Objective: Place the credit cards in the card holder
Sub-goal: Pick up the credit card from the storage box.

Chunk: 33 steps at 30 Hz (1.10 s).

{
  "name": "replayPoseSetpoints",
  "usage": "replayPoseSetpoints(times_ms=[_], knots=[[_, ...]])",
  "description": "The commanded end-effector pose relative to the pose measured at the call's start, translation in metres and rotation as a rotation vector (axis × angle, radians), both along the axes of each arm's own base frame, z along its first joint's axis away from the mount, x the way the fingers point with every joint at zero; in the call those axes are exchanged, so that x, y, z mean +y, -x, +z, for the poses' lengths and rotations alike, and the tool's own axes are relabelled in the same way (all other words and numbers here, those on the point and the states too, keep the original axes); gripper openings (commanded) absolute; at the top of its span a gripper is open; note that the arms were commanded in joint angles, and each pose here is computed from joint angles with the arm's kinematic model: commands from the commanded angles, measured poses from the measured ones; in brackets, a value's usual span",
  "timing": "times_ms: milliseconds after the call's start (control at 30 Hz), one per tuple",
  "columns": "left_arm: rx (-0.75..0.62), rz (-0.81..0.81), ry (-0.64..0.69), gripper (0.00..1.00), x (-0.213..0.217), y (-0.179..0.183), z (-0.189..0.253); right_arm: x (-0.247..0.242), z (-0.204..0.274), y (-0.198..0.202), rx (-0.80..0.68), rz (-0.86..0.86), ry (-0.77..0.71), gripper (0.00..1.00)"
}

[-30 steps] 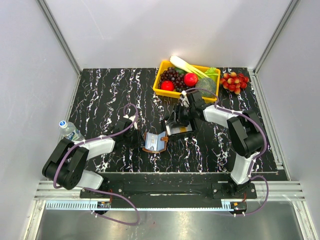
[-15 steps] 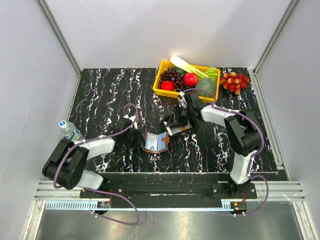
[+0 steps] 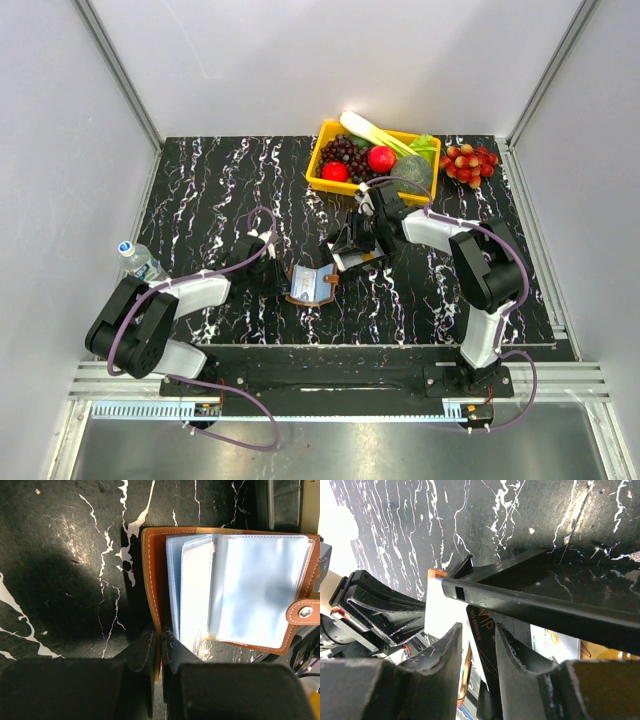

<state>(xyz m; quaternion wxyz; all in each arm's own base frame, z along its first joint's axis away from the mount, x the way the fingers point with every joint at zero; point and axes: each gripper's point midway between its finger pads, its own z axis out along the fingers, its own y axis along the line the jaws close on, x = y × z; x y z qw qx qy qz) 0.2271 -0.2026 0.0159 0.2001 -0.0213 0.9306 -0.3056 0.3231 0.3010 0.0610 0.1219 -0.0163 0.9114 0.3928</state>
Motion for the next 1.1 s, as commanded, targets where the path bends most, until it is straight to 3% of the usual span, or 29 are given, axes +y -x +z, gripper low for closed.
replayPoseSetpoints(times_ms=[0, 433, 600, 1067], knots=[[0.020, -0.024, -0.021, 0.00, 0.0006, 0.0043, -0.0053, 0.0068, 0.0298, 0.0027, -0.057, 0.035, -0.051, 0.38], [0.031, -0.029, -0.024, 0.00, 0.0012, 0.0070, -0.0085, 0.0068, 0.0220, 0.0041, -0.035, 0.032, -0.047, 0.21], [0.030, -0.029, -0.024, 0.00, 0.0008, 0.0062, -0.0080, 0.0083, 0.0237, 0.0051, -0.034, 0.039, -0.060, 0.25], [0.025, -0.030, -0.025, 0.00, 0.0013, 0.0064, -0.0075, 0.0074, 0.0308, 0.0027, -0.023, 0.020, -0.128, 0.22]])
